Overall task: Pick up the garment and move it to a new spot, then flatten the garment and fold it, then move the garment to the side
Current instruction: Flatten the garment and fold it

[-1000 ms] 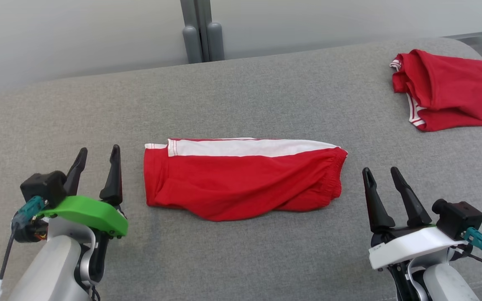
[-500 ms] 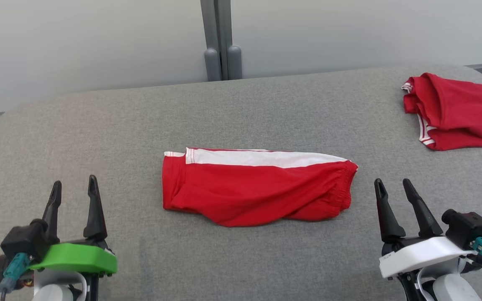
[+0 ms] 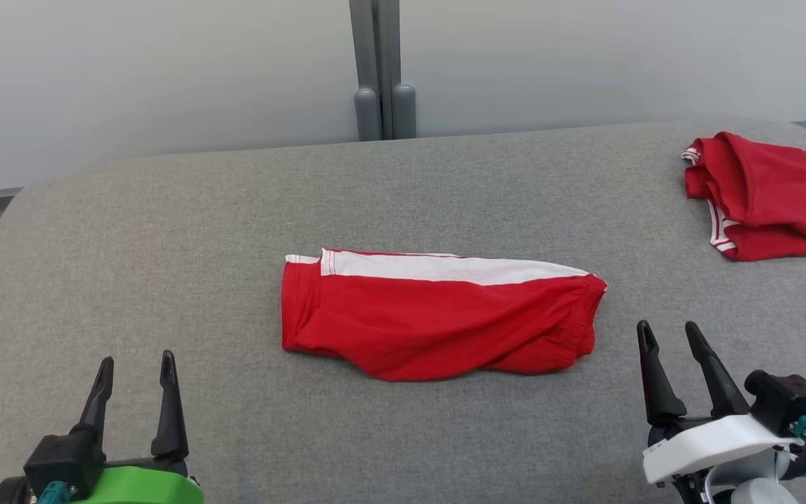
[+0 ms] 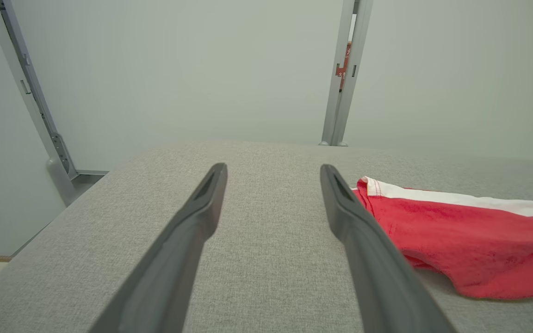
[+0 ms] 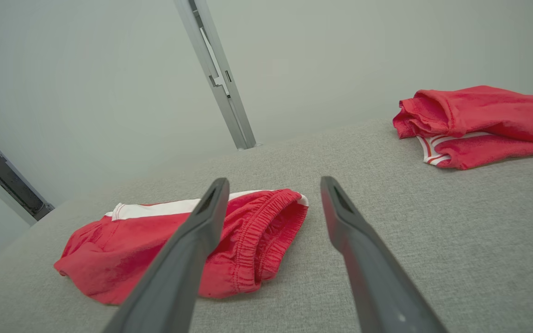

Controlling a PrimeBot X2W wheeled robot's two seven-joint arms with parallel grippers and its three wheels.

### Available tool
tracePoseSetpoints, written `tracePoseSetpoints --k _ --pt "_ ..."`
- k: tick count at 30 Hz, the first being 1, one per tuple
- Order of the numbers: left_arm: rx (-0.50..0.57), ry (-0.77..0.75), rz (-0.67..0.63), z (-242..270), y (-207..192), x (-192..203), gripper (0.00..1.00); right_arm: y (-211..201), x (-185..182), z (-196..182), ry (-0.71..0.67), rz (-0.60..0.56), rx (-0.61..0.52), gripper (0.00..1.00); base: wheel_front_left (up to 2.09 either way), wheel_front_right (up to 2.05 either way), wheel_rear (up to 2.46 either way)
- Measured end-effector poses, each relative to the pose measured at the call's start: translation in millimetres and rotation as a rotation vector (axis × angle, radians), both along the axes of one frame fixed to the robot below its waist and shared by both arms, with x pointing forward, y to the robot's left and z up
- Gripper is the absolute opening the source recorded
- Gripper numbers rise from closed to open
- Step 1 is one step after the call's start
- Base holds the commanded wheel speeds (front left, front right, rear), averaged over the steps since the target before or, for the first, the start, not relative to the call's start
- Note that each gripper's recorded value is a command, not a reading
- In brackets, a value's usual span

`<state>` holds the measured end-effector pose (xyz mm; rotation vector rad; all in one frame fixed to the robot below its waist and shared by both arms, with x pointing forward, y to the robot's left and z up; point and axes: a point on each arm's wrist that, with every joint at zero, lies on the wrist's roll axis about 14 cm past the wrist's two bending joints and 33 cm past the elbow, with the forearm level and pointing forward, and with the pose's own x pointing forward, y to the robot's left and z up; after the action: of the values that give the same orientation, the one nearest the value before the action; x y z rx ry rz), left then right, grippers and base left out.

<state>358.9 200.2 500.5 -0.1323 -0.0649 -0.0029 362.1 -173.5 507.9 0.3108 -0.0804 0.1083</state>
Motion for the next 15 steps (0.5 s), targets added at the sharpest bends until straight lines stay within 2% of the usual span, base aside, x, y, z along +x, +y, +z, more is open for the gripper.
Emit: tracePoseSetpoints --k 4,15 --pt "0.021 -0.015 -0.026 4.3 -3.6 0.4 1.0 0.3 -0.6 -4.7 0.013 0.002 -0.018 1.0 0.0 0.0 0.0" --pt "0.021 -0.037 -0.001 11.1 7.5 0.5 1.0 -1.9 0.6 -18.6 0.056 -0.002 -0.044 1.0 0.0 0.0 0.0"
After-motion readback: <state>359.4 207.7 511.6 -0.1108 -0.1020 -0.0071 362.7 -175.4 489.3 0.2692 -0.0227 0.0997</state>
